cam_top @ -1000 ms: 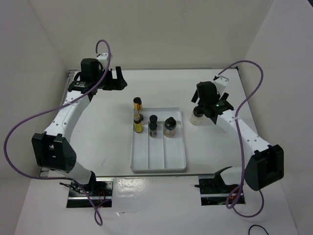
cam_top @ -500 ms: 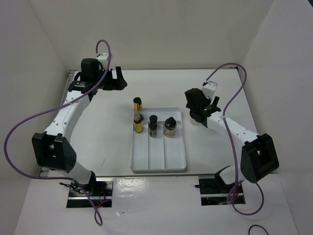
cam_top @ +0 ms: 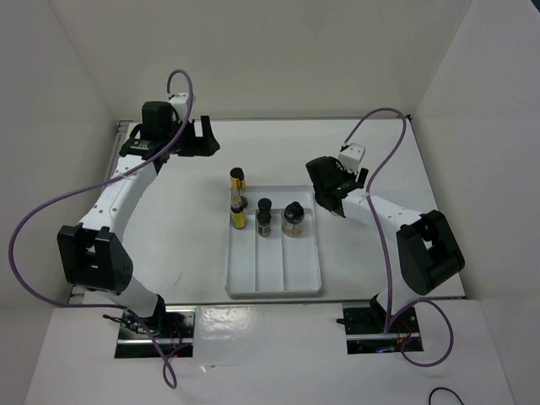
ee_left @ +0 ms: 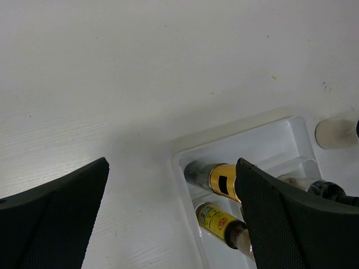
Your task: Organize the condiment bottles
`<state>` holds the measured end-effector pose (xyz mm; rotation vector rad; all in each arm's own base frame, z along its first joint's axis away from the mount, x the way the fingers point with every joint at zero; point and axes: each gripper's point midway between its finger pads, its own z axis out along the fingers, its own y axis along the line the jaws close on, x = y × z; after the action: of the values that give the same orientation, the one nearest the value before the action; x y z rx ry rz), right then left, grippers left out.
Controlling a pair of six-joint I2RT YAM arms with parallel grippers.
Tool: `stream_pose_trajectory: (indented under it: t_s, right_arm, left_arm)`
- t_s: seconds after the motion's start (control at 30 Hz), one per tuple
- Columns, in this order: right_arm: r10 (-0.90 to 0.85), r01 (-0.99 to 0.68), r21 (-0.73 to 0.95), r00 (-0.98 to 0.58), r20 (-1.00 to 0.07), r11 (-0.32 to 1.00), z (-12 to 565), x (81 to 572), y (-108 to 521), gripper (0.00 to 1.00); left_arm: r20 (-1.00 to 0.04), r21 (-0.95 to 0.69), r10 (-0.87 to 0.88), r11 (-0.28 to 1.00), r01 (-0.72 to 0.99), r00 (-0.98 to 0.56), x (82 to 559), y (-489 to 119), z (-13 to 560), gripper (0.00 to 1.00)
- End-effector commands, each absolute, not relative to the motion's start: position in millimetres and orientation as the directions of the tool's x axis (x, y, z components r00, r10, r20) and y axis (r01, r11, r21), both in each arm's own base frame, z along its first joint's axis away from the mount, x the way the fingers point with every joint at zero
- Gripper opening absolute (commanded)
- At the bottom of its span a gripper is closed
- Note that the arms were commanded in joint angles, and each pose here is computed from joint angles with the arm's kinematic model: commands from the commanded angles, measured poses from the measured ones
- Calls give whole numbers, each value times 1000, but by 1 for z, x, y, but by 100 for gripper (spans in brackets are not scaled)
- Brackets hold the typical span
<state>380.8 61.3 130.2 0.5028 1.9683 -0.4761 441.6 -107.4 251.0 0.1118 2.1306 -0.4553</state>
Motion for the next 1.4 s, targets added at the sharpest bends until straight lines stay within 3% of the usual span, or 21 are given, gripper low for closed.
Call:
stream_pose_trajectory:
  t_s: [0.0,0.33,0.4,0.53,0.63,0.9,1.2,1.37]
  right_arm:
    - [180,604,-31,-285,-942,797,149,392,60,76]
    - [163,610,-65,-312,-936,790,127,397,63,54]
    - [171,613,-57,-306,-937,788,124,399,64,46]
    - [174,631,-52,-291,-941,774,123,401,63,15]
    - [177,652,-61,-294,-939,756,120,398,59,1]
    - [204,699,-39,-261,-943,714,139,387,50,0]
    - [233,665,40,-204,-951,746,187,363,58,0]
    - [257,619,61,-233,-938,783,185,347,73,0]
  left_arm:
    - [-824,-279,-98,928,249,-559,451,-107,250,100]
    - [-821,-273,-88,929,251,-564,452,-106,248,100]
    - [-811,-275,-87,929,246,-579,452,-106,242,100]
    - [-817,-269,-88,932,242,-570,453,-105,246,100]
    - [-811,-270,-87,933,239,-578,454,-105,244,100]
    - [-805,-276,-86,930,244,-586,455,-107,240,100]
    - [-820,-277,-88,925,258,-565,453,-108,250,100]
    - [-827,-275,-89,925,262,-555,449,-108,256,100]
